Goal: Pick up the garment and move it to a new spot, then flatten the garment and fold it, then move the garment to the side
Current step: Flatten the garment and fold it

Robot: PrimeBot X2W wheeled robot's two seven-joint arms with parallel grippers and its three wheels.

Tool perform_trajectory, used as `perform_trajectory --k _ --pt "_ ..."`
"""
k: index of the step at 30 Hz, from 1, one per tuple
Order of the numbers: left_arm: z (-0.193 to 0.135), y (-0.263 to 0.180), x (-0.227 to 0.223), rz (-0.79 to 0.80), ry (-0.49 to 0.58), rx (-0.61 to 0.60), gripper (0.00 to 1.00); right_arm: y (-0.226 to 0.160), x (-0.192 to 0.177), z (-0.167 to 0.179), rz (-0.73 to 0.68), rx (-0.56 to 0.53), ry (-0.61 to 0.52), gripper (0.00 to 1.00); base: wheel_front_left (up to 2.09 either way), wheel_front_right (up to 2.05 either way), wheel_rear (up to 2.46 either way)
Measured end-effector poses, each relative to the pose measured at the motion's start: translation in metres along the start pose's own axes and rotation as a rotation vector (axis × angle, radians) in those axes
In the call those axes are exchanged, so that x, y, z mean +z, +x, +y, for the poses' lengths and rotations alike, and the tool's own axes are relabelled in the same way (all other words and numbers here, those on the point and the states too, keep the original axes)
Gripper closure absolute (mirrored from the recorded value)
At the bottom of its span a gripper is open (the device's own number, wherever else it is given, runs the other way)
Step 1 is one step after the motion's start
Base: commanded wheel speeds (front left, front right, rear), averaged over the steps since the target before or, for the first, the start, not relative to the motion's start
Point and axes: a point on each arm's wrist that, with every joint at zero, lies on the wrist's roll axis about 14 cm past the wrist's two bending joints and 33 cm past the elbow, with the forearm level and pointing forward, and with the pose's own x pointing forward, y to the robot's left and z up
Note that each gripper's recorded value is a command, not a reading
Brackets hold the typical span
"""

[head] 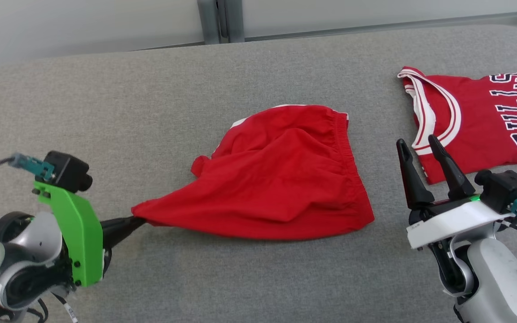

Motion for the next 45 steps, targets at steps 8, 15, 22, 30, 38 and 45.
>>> perform_trajectory --k 8,15,22,30,38,45 --pt "0.023 0.034 0.021 0.174 -0.123 -0.004 1.00 0.005 -0.003 -0.008 0.008 -0.021 -0.002 0.00 0.00 0.00 0.00" --pt "0.046 0.075 0.036 0.213 -0.243 0.025 1.00 0.002 -0.004 -0.022 0.017 -0.063 -0.008 0.00 0.00 0.00 0.00" --pt "0.060 0.102 0.038 0.203 -0.261 0.051 0.11 -0.006 -0.006 -0.035 0.030 -0.105 -0.011 0.00 0.00 0.00 0.00" --pt "0.055 0.088 0.042 0.137 -0.156 0.058 0.00 -0.014 -0.002 -0.032 0.023 -0.101 -0.009 0.00 0.00 0.00 0.00" --pt "0.055 0.033 0.065 -0.145 0.005 0.130 0.00 -0.019 0.001 -0.015 0.010 -0.058 0.005 0.00 0.00 0.00 0.00" --pt "0.058 -0.037 0.105 -0.757 0.024 0.297 0.00 -0.023 -0.007 0.005 0.029 -0.012 0.025 0.00 0.00 0.00 0.00"
